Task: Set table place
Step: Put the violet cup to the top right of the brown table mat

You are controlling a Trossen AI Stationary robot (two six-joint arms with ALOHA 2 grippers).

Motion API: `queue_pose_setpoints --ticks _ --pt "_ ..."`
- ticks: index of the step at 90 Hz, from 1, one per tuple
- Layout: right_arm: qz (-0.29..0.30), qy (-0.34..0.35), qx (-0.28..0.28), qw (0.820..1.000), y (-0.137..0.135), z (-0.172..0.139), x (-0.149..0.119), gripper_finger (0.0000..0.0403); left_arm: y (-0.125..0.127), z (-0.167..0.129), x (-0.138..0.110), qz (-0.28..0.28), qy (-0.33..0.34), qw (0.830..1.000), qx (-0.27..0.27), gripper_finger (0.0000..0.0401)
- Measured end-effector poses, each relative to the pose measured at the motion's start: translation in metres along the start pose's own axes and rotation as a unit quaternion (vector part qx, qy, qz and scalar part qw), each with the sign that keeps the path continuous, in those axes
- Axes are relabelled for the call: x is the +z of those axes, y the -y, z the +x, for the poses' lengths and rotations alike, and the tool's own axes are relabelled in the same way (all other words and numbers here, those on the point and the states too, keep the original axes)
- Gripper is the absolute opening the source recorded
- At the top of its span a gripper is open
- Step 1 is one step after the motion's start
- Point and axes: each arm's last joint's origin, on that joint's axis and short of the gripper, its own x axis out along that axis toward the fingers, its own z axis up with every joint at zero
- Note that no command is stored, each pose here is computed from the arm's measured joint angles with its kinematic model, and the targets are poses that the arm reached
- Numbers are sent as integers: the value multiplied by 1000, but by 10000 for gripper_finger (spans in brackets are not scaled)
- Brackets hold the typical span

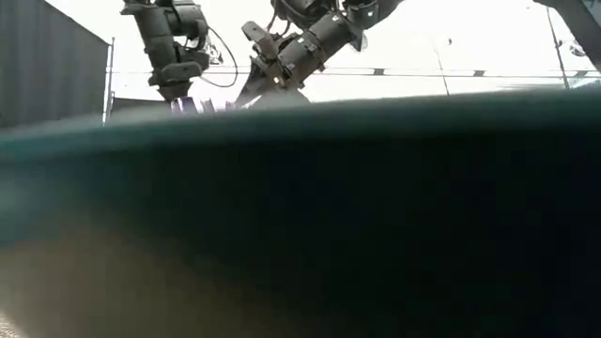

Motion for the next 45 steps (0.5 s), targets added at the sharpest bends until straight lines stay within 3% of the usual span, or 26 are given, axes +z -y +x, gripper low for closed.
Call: queue_pose_setpoints --ticks 45 --pt "-8 3 6 1000 -10 1 -3 114 1 0 -1 -2 0 1000 -18 64"
